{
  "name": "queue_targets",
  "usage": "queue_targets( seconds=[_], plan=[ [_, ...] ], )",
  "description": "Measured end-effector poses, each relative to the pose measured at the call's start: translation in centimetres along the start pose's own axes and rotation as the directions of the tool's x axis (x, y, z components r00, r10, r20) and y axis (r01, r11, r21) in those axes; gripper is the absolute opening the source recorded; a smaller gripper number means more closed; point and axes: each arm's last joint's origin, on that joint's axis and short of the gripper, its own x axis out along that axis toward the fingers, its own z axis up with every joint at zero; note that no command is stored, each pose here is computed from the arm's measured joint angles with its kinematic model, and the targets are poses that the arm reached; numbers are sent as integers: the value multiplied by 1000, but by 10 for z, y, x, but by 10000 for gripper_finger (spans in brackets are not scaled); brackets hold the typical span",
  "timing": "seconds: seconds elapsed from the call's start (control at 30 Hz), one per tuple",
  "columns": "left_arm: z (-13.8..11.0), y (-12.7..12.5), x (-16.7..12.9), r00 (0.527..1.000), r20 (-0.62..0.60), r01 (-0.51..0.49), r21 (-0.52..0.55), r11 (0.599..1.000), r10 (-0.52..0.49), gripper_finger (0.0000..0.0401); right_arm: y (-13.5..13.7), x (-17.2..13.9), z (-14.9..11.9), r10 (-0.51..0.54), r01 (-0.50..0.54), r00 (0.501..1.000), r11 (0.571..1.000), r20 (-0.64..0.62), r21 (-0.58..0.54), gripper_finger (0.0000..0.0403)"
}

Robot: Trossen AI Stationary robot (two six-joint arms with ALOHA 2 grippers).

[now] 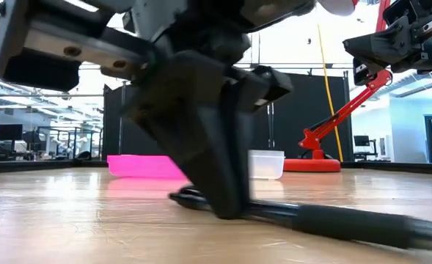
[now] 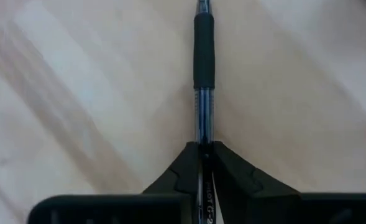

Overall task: Pick & place school supplies into a supply box
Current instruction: Put the black ballpen into the pink supply box

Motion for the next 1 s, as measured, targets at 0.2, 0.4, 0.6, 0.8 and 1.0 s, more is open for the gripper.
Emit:
queue_targets(
  seconds=[0.2, 0.4, 0.6, 0.8, 1.0],
  plan=[
    [-12, 5, -3, 994, -112, 10, -31, 999, -13, 25, 0, 0, 0, 0, 0, 1000, 1000, 0, 0, 0],
    [-14, 5, -4, 992, -124, 13, -41, 999, -18, 49, 0, 0, 0, 0, 0, 1000, 1000, -1, 0, 0],
    [-8, -6, -19, 995, -101, 3, -17, 1000, -4, 118, 0, 0, 0, 0, 0, 1000, 1000, -1, 0, 0],
    [-5, -15, -35, 995, -93, -23, -7, 1000, 23, 156, 0, 0, 0, 0, 0, 1000, 1000, -1, 0, 0],
    [7, -22, -39, 999, 7, -41, -7, 999, 41, 174, 0, 0, 0, 0, 0, 1000, 1000, -1, 0, 0]
  ],
)
